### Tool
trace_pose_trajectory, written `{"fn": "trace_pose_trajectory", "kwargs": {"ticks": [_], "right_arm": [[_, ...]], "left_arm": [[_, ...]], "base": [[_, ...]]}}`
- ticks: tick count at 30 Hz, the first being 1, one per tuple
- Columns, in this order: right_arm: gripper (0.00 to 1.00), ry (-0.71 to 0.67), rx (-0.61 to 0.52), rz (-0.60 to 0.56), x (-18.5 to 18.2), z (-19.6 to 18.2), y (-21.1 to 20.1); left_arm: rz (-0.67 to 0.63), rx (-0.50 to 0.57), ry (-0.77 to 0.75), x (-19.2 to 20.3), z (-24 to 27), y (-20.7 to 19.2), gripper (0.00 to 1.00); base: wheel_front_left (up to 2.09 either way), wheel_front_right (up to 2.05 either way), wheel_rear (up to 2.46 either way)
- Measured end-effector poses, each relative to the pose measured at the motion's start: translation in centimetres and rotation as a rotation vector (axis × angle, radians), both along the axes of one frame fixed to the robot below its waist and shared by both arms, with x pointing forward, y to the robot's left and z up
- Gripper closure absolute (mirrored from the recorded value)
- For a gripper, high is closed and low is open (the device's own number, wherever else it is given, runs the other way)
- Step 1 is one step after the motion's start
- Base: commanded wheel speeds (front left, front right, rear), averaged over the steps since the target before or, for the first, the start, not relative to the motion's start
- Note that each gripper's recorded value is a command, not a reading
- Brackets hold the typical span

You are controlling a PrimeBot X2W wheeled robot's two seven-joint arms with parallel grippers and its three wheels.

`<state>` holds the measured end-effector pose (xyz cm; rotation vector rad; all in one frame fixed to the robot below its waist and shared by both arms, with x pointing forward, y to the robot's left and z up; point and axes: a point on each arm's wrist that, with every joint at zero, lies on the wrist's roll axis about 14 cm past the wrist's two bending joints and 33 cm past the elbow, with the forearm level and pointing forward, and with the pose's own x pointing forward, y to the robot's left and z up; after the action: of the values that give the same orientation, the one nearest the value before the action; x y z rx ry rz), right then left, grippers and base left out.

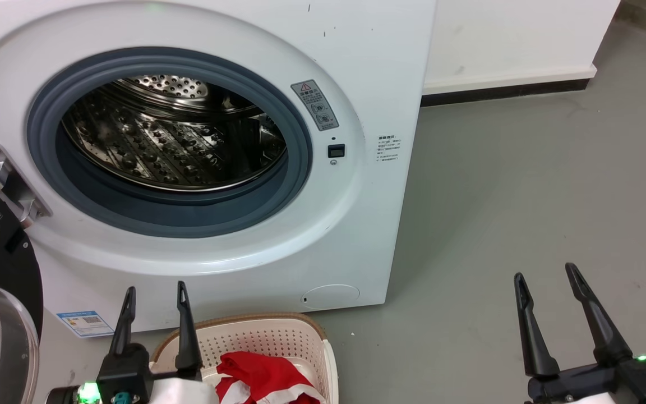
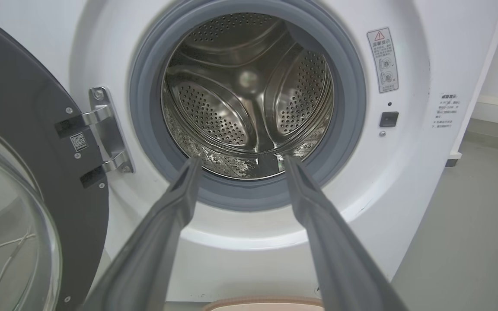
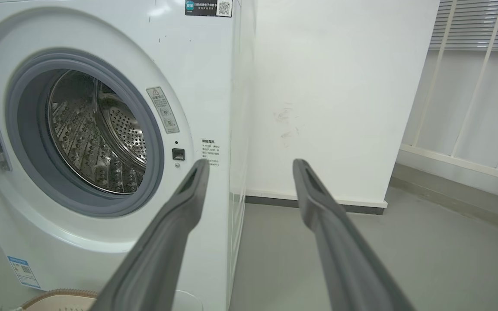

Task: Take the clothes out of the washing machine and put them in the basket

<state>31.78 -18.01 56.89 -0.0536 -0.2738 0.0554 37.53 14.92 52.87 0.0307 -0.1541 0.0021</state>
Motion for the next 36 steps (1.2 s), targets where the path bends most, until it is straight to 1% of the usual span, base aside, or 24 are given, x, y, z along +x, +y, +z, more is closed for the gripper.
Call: {"fn": "trace_pose_trajectory", "kwargs": {"ticks": [9,15,36], "right_arm": [[0.0,0.035,0.018,-0.001,0.0,-1.1,-0.2],[0.0,0.039,0.021,0.001,0.0,-1.3,-0.1],[0.0,0.065,0.034,0.01,0.2,-2.1,0.1]], "left_arm": [[0.032,-0.009,0.002,-1.6,-0.1,1.2,0.0],[0.03,-0.015,0.031,-2.4,-1.0,1.1,0.0],[0.046,-0.007,0.055,-2.7,-1.7,1.6,0.0]], "base": [[0.0,0.0,0.0],[0.0,0.0,0.0],[0.0,0.0,0.0]]}}
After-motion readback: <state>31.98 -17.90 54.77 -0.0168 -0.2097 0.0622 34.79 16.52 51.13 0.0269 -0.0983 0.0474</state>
